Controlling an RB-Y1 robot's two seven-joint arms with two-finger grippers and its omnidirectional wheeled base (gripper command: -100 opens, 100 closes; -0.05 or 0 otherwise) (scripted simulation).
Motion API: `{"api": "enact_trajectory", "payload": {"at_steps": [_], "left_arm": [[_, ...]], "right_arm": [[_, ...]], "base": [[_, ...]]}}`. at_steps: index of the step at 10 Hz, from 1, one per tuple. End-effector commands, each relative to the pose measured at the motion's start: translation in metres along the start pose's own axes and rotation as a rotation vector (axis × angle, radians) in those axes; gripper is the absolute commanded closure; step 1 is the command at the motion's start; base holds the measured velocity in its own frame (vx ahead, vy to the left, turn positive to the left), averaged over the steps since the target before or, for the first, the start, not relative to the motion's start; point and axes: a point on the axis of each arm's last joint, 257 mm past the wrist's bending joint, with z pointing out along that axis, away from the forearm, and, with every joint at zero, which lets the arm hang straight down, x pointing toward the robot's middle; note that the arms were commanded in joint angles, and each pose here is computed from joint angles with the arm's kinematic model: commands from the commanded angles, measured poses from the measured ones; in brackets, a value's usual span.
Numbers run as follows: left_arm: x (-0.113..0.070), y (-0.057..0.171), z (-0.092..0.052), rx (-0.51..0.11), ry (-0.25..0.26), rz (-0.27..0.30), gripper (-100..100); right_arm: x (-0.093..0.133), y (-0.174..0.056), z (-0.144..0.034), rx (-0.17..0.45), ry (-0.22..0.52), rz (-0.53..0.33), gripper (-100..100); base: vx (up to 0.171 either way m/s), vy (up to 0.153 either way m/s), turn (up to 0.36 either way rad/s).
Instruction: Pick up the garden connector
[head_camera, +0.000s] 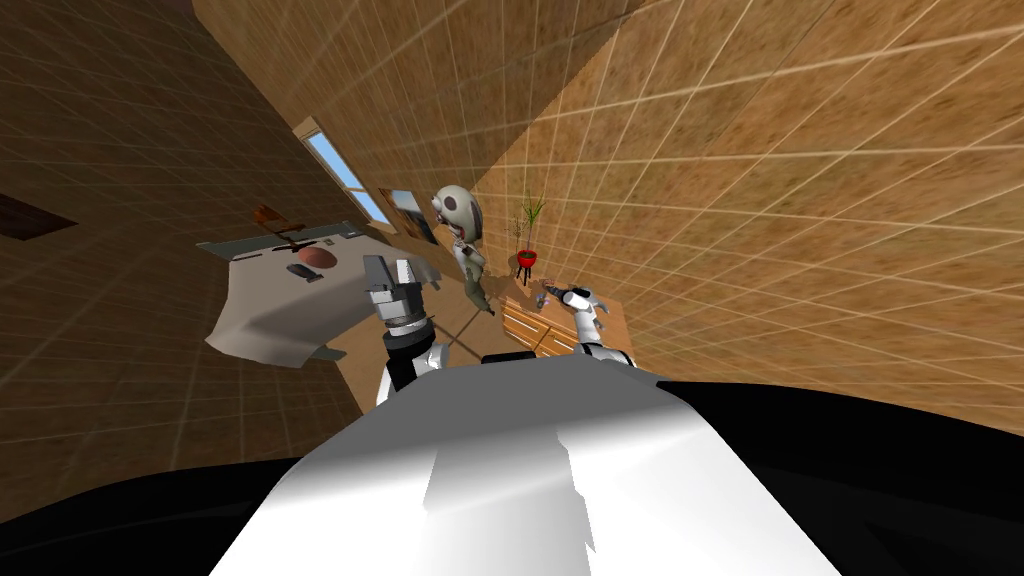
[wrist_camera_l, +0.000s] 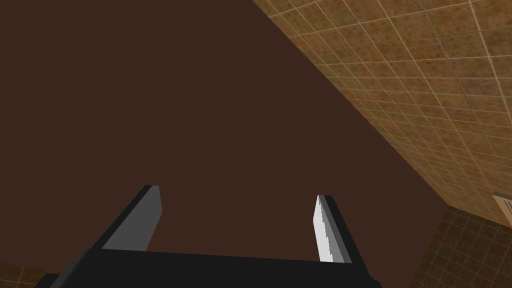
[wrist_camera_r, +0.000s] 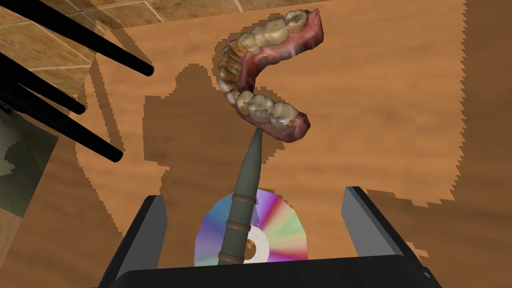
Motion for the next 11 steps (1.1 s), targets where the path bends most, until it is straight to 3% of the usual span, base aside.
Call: {"api": "enact_trajectory", "payload": {"at_steps": [1,2,8,11], "left_arm": [[0.000,0.000,0.000,0.000,0.000,0.000,0],[0.000,0.000,0.000,0.000,0.000,0.000,0],[0.000,0.000,0.000,0.000,0.000,0.000,0],[0.000,0.000,0.000,0.000,0.000,0.000,0]], "right_arm": [[-0.009,0.000,0.004,0.000,-0.043,0.070,-100],[-0.009,0.000,0.004,0.000,-0.043,0.076,-100],[-0.042,0.006,0.013,-0.021,-0.185,0.295,-100],[-0.050,0.008,0.013,-0.028,-0.207,0.323,-100]], "base": [[-0.012,-0.008,0.071],[-0.010,-0.009,0.042],[-0.013,-0.009,0.078],[-0.007,-0.005,0.028]]}}
